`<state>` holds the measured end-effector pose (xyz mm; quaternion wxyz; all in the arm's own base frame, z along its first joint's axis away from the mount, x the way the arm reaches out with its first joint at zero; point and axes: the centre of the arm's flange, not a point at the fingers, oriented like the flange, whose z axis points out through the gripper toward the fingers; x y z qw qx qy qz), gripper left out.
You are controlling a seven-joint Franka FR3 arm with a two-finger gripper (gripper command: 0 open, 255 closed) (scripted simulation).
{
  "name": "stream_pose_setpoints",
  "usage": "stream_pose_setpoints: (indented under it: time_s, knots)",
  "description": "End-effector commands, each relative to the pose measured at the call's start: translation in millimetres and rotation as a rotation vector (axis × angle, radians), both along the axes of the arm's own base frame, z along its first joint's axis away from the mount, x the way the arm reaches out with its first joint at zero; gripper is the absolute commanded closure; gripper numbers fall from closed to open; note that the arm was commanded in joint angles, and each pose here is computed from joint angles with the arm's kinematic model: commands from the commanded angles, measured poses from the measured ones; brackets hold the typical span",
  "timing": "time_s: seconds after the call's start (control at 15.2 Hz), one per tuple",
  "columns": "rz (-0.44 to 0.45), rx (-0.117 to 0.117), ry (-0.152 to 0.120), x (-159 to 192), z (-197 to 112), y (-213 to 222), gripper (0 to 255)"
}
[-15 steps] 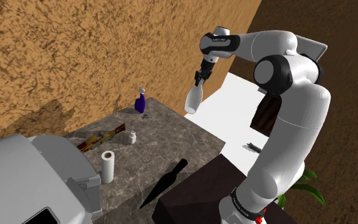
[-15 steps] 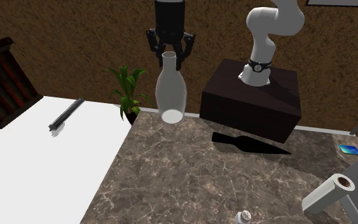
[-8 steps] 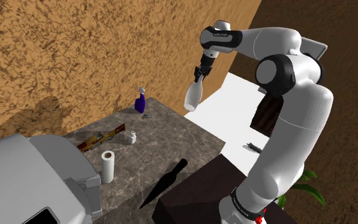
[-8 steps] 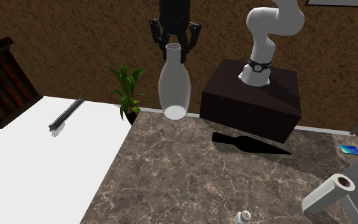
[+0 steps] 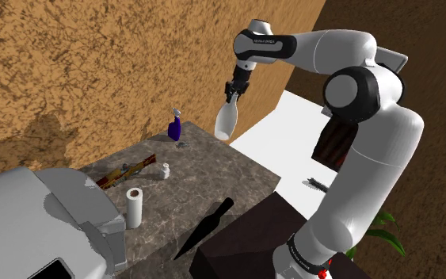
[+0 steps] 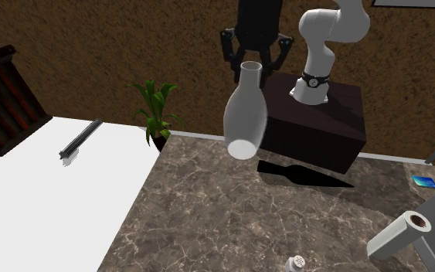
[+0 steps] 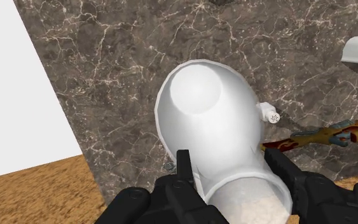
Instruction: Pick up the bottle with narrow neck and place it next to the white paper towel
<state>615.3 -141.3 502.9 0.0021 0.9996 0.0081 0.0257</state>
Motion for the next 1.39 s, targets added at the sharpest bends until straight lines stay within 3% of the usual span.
stream_pose_setpoints:
  time_s: [0.0,1.32]
  knots:
    - [-0.001,0.000,-0.001,4.6,0.3,26.7,255]
    - [-0.001,0.000,-0.001,47.5,1.3,287.2,255]
